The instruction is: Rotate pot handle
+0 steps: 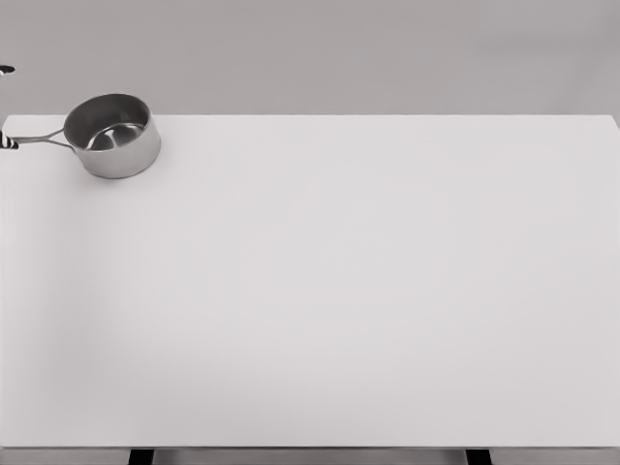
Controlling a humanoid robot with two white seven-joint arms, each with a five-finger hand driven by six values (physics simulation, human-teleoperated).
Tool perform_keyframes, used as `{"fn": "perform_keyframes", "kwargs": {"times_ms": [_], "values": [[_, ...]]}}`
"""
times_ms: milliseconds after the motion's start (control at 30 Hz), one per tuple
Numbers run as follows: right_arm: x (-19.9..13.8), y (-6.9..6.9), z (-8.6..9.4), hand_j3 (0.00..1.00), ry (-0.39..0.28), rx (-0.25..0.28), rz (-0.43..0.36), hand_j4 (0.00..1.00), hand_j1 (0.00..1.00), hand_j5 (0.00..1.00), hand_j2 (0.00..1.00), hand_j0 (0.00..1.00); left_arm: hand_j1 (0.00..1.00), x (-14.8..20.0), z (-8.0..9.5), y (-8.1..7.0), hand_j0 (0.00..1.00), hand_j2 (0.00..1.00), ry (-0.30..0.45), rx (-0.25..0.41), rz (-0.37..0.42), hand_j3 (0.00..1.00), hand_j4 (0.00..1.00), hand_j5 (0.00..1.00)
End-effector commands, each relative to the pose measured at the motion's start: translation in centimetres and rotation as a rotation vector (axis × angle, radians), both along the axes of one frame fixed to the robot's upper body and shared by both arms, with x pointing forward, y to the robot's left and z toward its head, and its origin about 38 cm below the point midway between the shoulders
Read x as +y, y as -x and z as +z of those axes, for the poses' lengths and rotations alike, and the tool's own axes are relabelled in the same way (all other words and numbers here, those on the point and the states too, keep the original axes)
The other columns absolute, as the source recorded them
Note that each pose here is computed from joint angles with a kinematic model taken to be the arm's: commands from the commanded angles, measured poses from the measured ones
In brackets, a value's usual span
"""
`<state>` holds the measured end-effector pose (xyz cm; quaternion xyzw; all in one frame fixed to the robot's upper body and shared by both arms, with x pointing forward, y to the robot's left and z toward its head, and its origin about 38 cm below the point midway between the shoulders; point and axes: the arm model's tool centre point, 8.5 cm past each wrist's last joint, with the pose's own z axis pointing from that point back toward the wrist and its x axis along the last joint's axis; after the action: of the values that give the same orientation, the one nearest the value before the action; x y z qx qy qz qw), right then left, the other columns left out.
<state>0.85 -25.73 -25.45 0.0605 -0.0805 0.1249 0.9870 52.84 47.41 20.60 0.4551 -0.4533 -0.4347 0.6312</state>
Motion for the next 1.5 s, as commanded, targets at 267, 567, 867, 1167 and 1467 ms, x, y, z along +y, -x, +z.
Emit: {"fn": "perform_keyframes", "kwargs": {"times_ms": [267,567,867,1167,1467], "values": [[0.0,0.0,0.0,1.00,0.001,0.000,0.000,1.00,1.00,1.00,1.00,1.00,1.00,1.0,0.4,0.5,1.00,1.00,0.011,0.003,0.001,1.00,1.00,1.00],[0.0,0.0,0.0,1.00,0.000,0.000,0.000,1.00,1.00,1.00,1.00,1.00,1.00,3.4,-0.6,1.6,1.00,1.00,0.027,0.040,0.039,1.00,1.00,1.00],[0.0,0.0,0.0,1.00,0.000,0.000,0.000,1.00,1.00,1.00,1.00,1.00,1.00,3.8,-1.4,1.8,1.00,1.00,0.039,0.055,0.058,1.00,1.00,1.00],[0.0,0.0,0.0,1.00,0.000,0.000,0.000,1.00,1.00,1.00,1.00,1.00,1.00,0.1,6.3,1.3,1.00,1.00,0.133,-0.138,-0.161,1.00,1.00,1.00],[0.0,0.0,0.0,1.00,0.000,0.000,0.000,1.00,1.00,1.00,1.00,1.00,1.00,-15.9,13.9,11.9,1.00,1.00,0.157,-0.405,-1.158,1.00,1.00,1.00]]}}
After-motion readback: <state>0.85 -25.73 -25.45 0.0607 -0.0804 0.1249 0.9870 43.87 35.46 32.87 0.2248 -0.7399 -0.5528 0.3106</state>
